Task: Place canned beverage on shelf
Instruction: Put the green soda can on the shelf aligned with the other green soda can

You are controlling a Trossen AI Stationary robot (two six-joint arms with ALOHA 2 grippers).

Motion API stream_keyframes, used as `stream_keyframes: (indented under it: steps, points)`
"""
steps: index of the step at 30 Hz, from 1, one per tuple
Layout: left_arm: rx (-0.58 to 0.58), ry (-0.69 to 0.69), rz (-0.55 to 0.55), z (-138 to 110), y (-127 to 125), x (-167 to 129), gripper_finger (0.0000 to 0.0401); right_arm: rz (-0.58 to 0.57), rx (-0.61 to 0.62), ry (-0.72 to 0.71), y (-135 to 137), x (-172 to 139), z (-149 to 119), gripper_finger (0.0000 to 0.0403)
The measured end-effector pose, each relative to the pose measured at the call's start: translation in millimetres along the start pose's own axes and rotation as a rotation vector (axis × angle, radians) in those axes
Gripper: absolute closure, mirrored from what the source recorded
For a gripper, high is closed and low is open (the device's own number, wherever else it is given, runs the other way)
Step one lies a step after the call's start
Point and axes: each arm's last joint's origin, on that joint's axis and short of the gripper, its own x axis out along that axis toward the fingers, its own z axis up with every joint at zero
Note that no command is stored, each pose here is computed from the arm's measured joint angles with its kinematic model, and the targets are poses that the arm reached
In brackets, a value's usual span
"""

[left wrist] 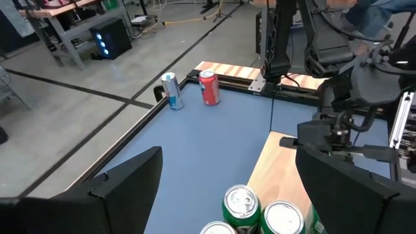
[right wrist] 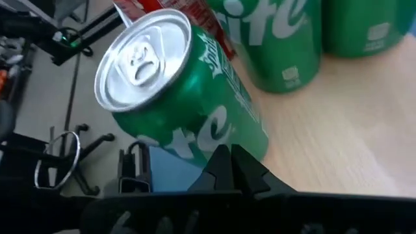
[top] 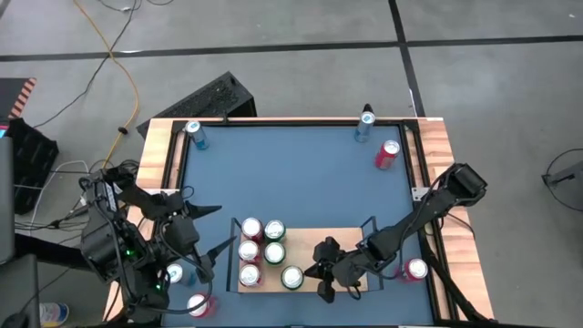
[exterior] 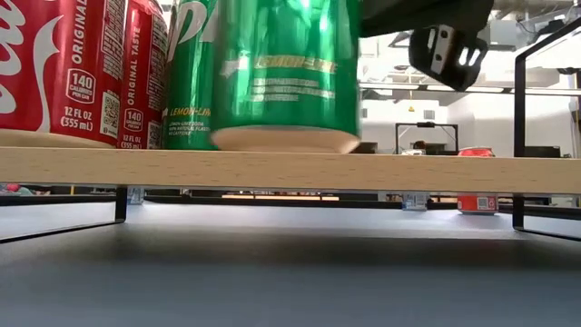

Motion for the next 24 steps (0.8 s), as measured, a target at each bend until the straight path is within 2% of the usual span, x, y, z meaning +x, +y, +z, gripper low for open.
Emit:
stream_keyframes:
  steps: [12,19,24]
  points:
    - [0.002,0.001,-0.013,-1.3,-1.0,-3.7,0.0062,0.028,-0.018,-0.001,-5.1,5.7,11.4,0.0403]
    - [0.007,0.008,-0.018,-1.5,-1.1,-3.7,0.0062,-0.085,0.0,0.101,4.0,-4.4,3.7,0.0403]
    - [0.015,0.015,-0.029,-2.6,-1.5,-5.8,0.0062,-0.051,0.012,0.078,10.0,-5.3,4.7,0.0403]
